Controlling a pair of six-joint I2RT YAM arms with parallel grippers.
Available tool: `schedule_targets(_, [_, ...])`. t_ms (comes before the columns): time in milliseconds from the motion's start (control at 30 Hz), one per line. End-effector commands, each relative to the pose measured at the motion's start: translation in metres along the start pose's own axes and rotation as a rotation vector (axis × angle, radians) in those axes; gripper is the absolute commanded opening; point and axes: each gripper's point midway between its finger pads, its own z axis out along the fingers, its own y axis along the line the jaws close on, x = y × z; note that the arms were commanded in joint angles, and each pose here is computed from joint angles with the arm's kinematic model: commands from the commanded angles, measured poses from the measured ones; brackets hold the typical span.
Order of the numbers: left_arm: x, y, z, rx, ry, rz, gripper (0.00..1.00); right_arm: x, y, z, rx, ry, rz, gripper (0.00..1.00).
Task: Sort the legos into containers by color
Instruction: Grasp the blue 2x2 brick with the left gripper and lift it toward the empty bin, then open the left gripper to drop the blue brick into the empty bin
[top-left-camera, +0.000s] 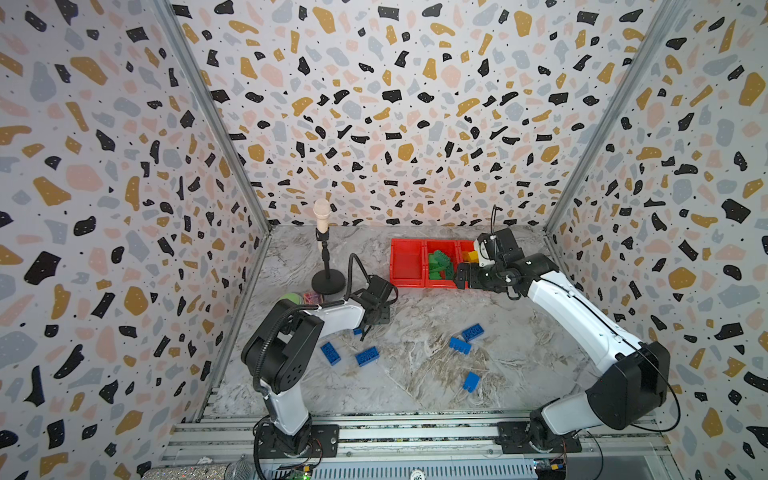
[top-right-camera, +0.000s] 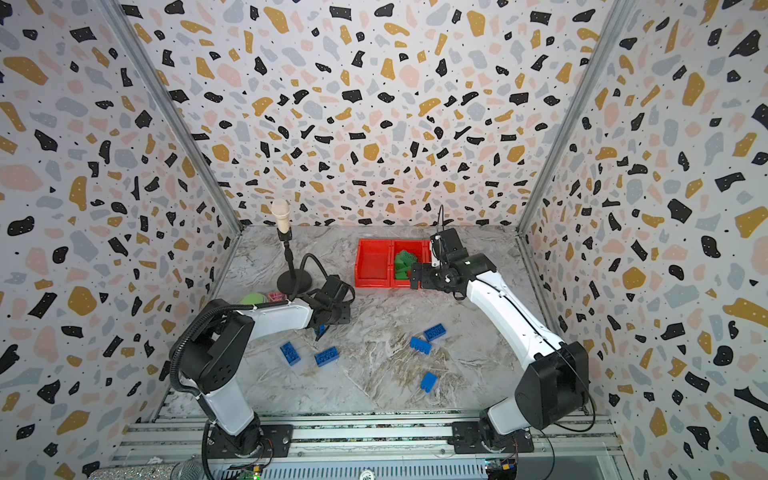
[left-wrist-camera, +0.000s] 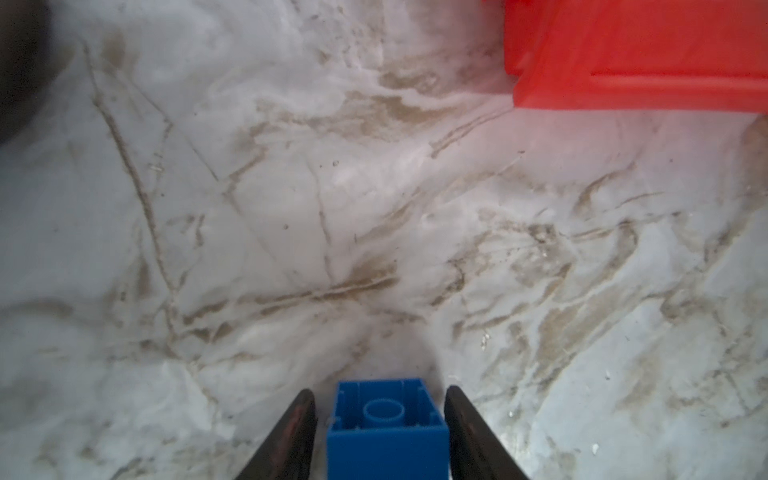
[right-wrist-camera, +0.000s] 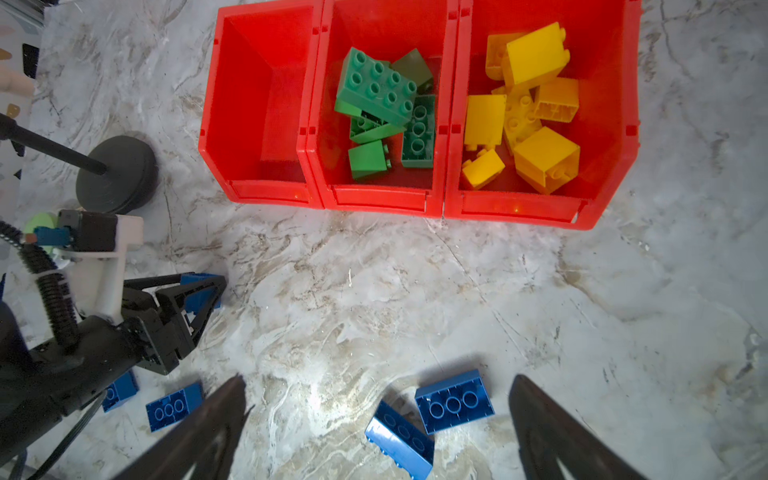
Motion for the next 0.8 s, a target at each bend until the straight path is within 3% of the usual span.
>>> schedule_targets(0, [-0.006, 0.002, -0.008, -0.032, -0.004, -0.002, 0.4, -0.001, -0.003, -0.017, -0.024, -0.042, 0.013, 0.99])
schedule_targets(100, [-0.022, -0.002, -0.016, -0.039, -0.024, 0.011, 0.28, 0.0, -0.004, -0.022, -0.034, -0.054, 0.019, 0.99])
schedule_targets(333, [-0.102, -0.037, -0.032, -0.029, -0.128, 0.067, 0.24, 0.007, -0.012, -0.041, -0.02, -0.088, 0.051, 0.99])
schedule_targets(667, [-0.195, -0.102, -0.004, 0.05, -0.226, 0.084, 0.29, 0.029, -0.031, -0.062, 0.031, -0.095, 0.126, 0.99])
schedule_targets(767, [-0.212, -0.114, 0.008, 0.065, -0.242, 0.077, 0.41, 0.031, -0.035, -0.07, 0.048, -0.106, 0.146, 0.99])
